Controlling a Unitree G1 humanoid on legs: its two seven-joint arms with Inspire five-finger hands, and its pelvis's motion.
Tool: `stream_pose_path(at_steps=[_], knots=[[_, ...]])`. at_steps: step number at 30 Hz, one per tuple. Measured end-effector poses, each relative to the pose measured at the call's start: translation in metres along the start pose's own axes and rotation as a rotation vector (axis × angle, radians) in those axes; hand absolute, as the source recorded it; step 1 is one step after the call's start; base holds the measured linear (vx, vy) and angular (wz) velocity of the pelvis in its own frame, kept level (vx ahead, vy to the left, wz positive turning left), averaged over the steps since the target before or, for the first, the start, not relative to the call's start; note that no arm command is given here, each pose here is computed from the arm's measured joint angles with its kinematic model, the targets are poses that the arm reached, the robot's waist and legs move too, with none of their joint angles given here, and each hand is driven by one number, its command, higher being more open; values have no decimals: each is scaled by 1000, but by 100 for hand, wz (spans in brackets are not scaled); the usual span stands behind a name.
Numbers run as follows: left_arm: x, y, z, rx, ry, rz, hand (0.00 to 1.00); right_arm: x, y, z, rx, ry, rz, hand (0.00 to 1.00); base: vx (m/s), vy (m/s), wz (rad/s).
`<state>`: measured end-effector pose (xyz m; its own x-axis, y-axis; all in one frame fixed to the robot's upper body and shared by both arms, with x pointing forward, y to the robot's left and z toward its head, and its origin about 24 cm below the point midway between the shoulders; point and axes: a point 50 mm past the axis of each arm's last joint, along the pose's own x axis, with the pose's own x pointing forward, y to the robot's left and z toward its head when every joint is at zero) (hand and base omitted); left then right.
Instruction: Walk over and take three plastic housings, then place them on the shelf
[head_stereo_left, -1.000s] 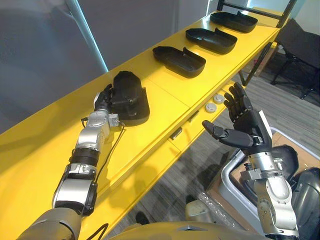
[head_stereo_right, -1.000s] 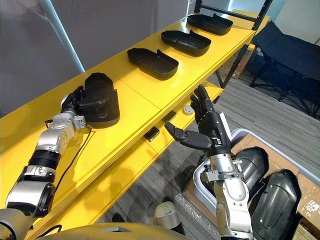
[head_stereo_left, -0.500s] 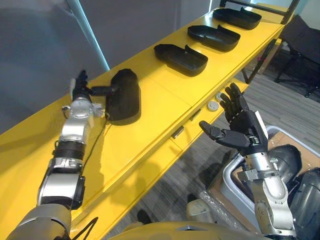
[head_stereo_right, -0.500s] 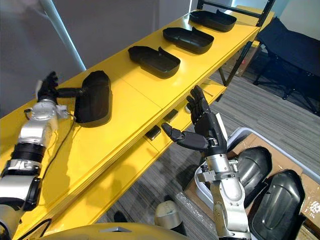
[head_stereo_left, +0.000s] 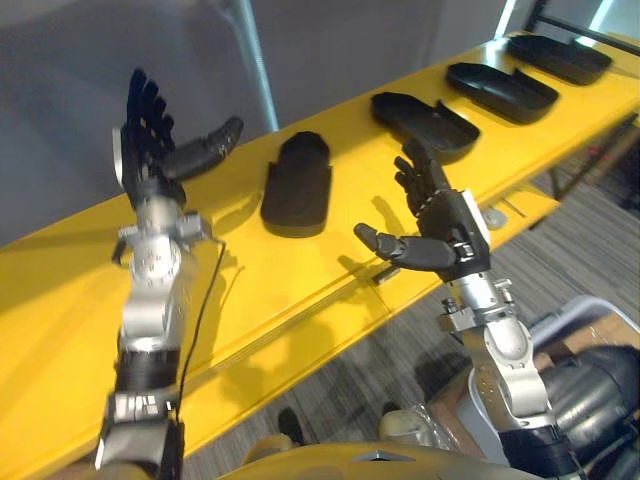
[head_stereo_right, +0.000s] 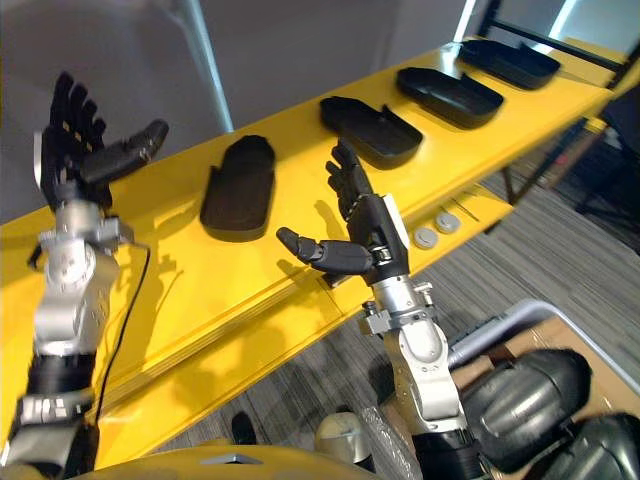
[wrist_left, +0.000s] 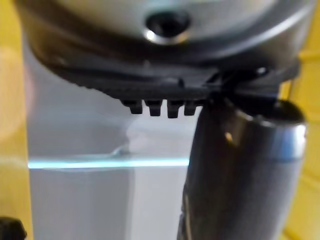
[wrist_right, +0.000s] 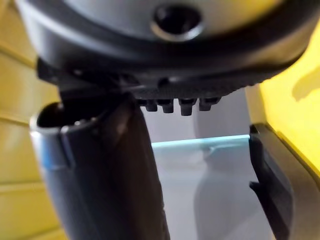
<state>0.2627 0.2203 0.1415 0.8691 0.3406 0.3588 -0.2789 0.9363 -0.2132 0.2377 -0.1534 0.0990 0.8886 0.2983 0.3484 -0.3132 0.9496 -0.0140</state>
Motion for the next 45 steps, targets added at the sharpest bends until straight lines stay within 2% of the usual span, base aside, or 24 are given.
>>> stream_pose_path(at_steps=[2, 4, 8, 11, 18, 23, 26, 29, 39, 45], knots=[[-32, 6, -9, -16, 24, 42, 100, 6, 5, -14, 21, 67, 24, 100, -1, -34, 65], [-45, 10, -13, 28, 38, 50, 100, 13, 13, -21, 38, 94, 55, 100, -19, -34, 63], [-64, 17, -20, 72, 71, 10, 100, 49, 43, -24, 92, 68, 135, 100, -22, -14, 40], [-72, 18, -23, 70, 89, -43, 100, 63, 60, -22, 131, 49, 140, 100, -33, 7, 21], [-81, 21, -28, 49, 130, -51, 100, 66, 81, -42, 196, 156, 97, 100, -34, 12, 16], [-84, 18, -30, 15, 143, -69, 100, 56, 79, -79, 190, 387, -118, 100, -55, -7, 16], [-90, 16, -34, 10, 173, -79, 100, 59, 74, -82, 175, 416, -241, 100, -2, -1, -1], [-94, 9, -37, -7, 192, -107, 100, 61, 76, -82, 150, 426, -319, 100, 6, -6, -6], [-100, -5, -47, -100, 230, -220, 100, 55, 82, -82, 91, 399, -406, 100, 19, -13, -14], [-106, -19, -50, -298, 264, -326, 100, 41, 79, -85, 66, 374, -429, 100, -14, 6, -15]])
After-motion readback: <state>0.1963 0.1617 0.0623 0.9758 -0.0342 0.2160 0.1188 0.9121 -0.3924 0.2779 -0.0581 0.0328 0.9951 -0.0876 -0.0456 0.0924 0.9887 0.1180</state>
